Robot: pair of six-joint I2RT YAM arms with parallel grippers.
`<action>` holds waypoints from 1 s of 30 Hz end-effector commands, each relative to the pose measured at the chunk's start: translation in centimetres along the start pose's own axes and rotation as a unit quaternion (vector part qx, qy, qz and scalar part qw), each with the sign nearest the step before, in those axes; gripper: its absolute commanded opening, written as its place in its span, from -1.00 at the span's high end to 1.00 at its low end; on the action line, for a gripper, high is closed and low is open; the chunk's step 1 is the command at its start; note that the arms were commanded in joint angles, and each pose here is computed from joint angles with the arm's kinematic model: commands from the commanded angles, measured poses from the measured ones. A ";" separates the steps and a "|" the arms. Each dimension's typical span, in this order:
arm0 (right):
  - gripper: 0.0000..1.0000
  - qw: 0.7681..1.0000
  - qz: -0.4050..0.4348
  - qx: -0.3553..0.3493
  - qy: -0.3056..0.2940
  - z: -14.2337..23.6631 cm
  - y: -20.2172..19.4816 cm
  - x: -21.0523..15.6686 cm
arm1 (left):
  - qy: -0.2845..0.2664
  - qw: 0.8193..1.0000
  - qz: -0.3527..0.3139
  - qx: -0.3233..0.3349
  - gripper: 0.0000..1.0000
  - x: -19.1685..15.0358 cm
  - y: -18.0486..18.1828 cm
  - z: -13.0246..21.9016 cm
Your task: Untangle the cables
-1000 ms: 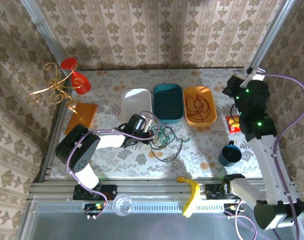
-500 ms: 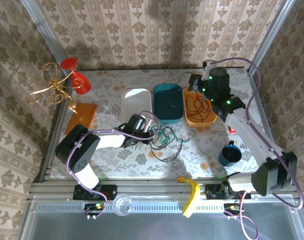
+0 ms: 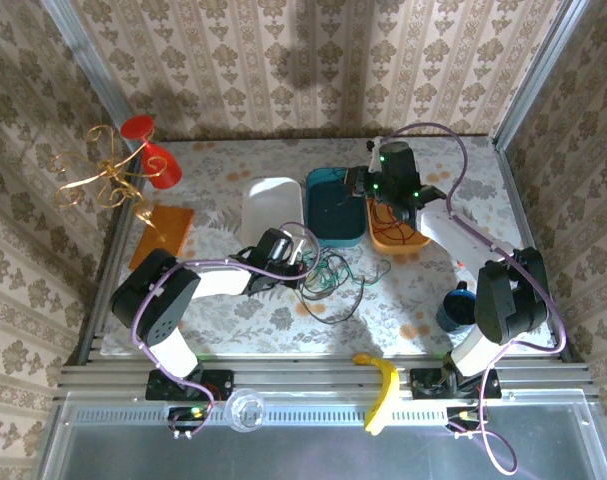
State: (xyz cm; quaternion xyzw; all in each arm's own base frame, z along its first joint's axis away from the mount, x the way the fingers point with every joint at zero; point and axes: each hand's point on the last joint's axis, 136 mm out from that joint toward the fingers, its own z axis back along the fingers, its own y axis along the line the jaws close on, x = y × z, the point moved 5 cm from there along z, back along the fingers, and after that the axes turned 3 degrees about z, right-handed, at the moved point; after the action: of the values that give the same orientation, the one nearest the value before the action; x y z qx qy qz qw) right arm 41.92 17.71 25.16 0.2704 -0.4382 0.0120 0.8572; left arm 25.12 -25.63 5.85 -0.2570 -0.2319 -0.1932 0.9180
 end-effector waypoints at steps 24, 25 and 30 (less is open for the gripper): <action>1.00 0.977 0.156 -0.072 -0.127 4.7 7.0 2.4 | 0.102 0.991 0.020 0.081 1.00 -4.7 2.7 -0.2; 1.00 0.973 0.158 -0.091 -0.143 5.4 6.8 2.8 | 0.103 0.991 0.019 0.082 1.00 -4.8 2.7 -0.2; 1.00 0.963 0.167 -0.108 -0.179 7.6 6.7 3.8 | 0.103 0.991 0.016 0.082 1.00 -4.7 2.5 -0.3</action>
State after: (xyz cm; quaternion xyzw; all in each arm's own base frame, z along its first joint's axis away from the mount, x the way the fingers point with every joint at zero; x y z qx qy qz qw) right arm 36.86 20.84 33.94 0.1543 -0.5935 0.0781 0.7860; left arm 25.07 -25.80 5.96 -0.2430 -0.2310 -0.1952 0.9217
